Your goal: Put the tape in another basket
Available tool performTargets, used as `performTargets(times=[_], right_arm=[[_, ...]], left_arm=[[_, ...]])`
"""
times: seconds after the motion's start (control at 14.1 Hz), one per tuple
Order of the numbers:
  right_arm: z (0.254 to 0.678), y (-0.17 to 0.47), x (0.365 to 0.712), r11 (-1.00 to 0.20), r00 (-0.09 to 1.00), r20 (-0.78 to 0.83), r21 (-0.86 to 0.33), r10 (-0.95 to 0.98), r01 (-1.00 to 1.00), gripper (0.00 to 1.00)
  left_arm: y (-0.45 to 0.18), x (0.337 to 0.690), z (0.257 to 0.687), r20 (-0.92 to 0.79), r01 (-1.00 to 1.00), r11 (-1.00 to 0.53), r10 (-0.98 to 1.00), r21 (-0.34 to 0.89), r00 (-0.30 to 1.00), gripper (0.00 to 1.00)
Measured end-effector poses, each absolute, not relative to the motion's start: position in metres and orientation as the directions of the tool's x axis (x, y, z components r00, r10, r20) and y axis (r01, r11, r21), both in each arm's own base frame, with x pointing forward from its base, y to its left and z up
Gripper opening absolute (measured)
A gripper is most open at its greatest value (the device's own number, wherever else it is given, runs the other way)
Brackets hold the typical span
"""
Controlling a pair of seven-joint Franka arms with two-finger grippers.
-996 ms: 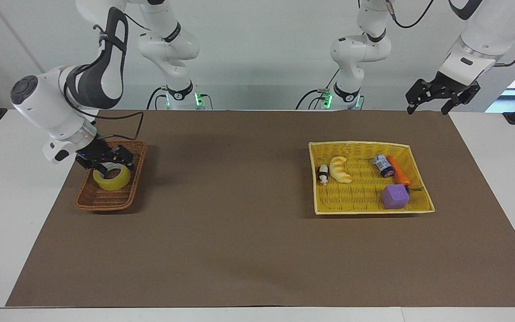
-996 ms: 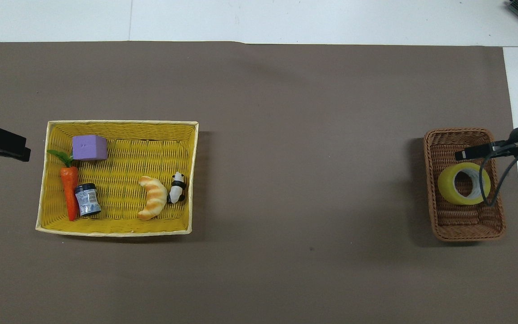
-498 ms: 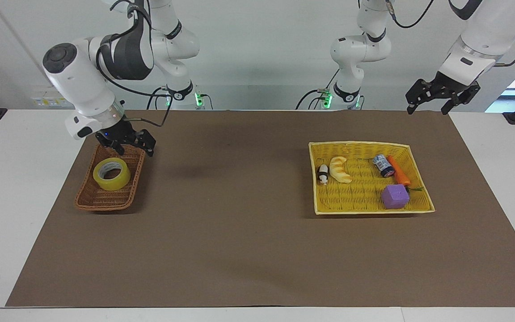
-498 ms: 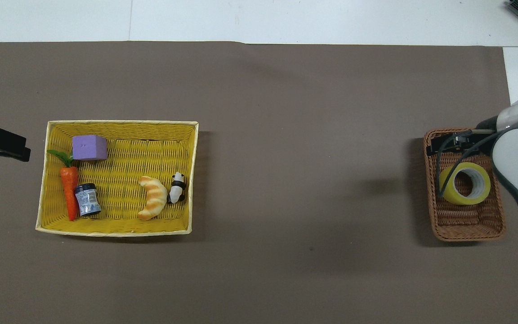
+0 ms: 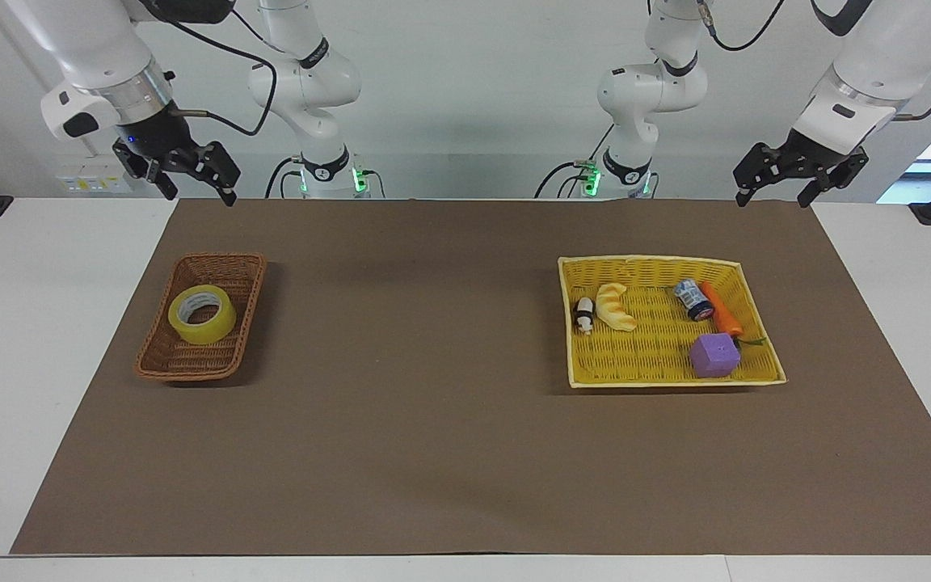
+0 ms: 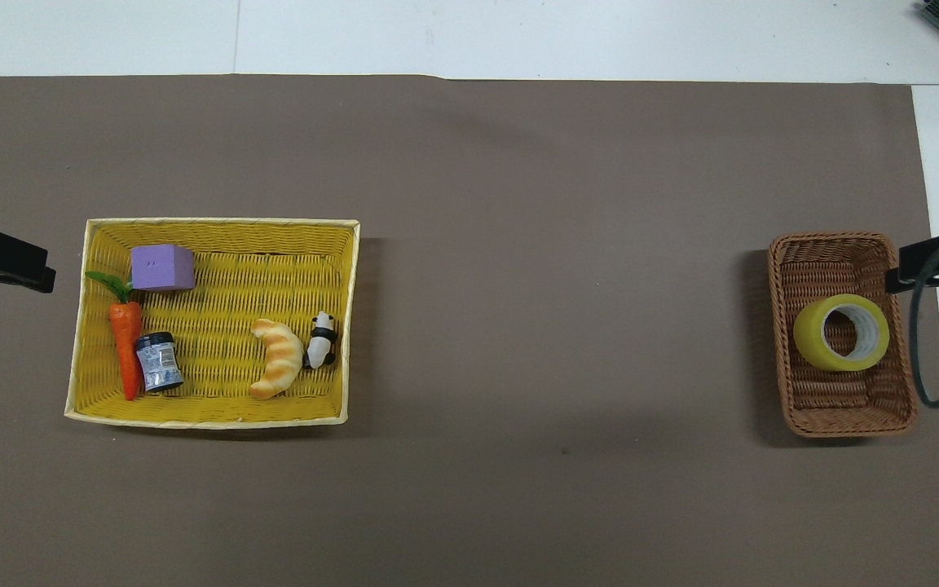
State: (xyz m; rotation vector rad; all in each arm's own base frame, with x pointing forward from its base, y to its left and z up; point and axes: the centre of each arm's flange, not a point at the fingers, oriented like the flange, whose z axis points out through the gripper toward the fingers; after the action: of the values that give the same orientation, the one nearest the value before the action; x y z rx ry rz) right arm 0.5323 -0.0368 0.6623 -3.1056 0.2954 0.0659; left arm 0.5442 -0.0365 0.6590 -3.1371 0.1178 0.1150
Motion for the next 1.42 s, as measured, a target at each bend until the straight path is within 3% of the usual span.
performTargets(times=[0.36, 1.42], right_arm=[[0.702, -0.045, 0.502, -0.981, 0.980, 0.013, -0.001, -0.196, -0.196, 1.00], [0.683, -0.035, 0.503, -0.992, 0.992, -0.001, -0.001, -0.125, -0.125, 1.00]], left_arm=[[-0.037, 0.544, 0.659, -0.073, -0.075, -0.997, -0.075, 0.003, 0.995, 1.00], [-0.037, 0.544, 0.659, -0.073, -0.075, -0.997, -0.075, 0.003, 0.995, 1.00]])
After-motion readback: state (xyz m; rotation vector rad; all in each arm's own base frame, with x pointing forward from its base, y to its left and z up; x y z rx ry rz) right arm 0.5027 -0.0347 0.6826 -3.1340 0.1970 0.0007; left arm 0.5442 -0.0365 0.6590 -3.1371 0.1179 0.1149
